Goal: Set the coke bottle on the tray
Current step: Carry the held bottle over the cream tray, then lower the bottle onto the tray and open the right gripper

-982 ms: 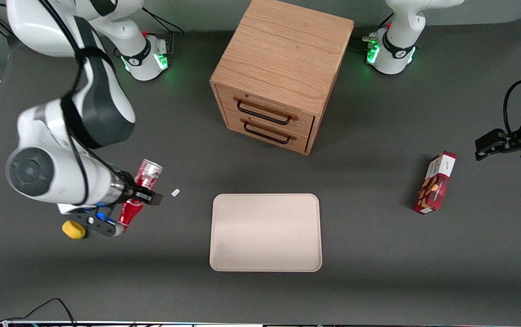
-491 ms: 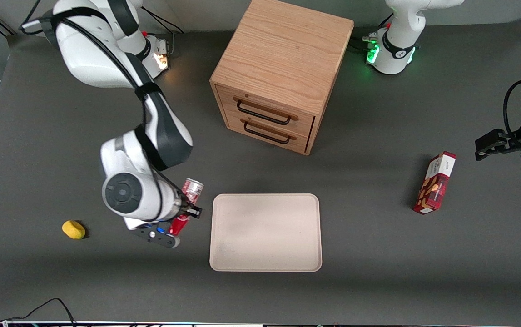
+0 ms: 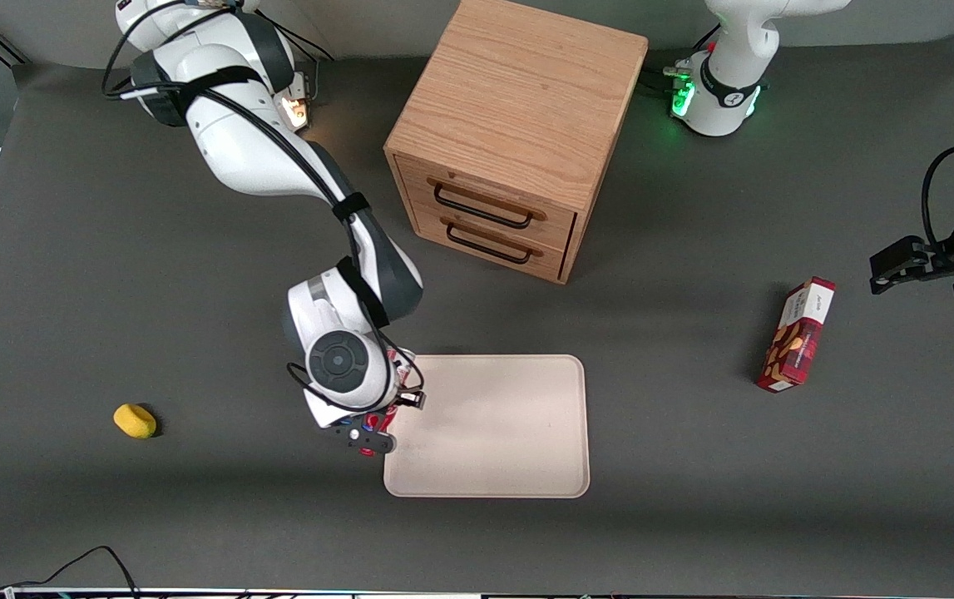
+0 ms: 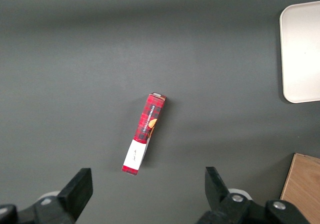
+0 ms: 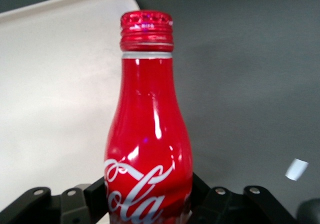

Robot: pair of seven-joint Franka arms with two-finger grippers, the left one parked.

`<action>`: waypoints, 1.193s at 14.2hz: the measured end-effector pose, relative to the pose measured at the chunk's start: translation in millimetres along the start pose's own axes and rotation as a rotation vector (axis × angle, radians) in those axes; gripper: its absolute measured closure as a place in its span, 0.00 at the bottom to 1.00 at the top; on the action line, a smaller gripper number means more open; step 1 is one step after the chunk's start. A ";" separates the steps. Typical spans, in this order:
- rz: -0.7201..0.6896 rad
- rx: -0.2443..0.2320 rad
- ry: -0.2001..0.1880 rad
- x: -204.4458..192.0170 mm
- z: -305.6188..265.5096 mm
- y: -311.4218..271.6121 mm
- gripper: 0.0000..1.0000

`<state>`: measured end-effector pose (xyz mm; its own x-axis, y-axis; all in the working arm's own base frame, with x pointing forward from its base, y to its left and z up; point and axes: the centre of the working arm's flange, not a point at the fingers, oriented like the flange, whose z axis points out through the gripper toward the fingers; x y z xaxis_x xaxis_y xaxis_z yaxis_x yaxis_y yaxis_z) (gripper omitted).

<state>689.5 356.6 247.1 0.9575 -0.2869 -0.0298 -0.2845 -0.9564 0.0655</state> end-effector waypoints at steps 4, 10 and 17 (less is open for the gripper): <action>-0.047 0.013 0.024 3.8 37.6 -4.7 0.50; -0.130 0.035 0.058 6.6 61.9 -9.0 0.50; -0.192 0.049 0.061 1.5 76.3 -16.1 0.45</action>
<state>691.9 367.4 169.9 0.9951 -0.0961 0.0237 -0.0965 -0.9952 0.0160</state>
